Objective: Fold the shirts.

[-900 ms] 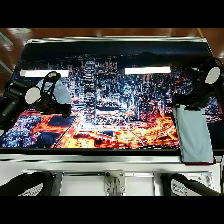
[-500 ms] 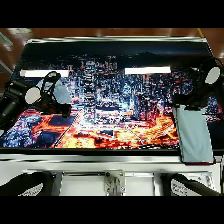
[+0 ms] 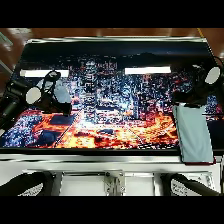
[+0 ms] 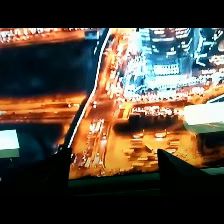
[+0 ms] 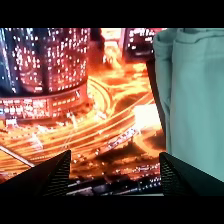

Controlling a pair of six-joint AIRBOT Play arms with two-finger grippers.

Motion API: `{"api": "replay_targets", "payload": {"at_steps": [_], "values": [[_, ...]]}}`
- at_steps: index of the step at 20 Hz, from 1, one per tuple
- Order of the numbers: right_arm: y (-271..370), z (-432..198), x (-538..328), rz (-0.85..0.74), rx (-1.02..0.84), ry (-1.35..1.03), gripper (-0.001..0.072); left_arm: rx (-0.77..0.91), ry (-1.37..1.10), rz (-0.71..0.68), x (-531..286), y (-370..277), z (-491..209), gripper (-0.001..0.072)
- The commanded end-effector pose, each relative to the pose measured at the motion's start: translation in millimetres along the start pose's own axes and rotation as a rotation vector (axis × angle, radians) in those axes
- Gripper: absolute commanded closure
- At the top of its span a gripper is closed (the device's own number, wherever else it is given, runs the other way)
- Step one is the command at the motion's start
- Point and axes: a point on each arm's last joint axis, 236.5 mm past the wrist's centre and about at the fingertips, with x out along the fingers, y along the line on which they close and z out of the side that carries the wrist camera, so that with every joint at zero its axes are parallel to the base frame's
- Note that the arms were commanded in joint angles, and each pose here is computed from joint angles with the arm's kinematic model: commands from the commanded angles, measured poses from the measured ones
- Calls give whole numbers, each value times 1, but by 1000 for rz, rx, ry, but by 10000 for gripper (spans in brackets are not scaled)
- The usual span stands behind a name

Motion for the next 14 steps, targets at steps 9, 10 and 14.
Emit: {"api": "replay_targets", "payload": {"at_steps": [9,10,14], "values": [[2,26,-1,9,2,-111,40,-8,-195,27,18,9,60,95],[2,27,-1,9,2,-115,41,17,-203,35,16,15,64,86],[3,28,-1,12,3,-117,41,-190,-324,63,3,73,108,-13]]}}
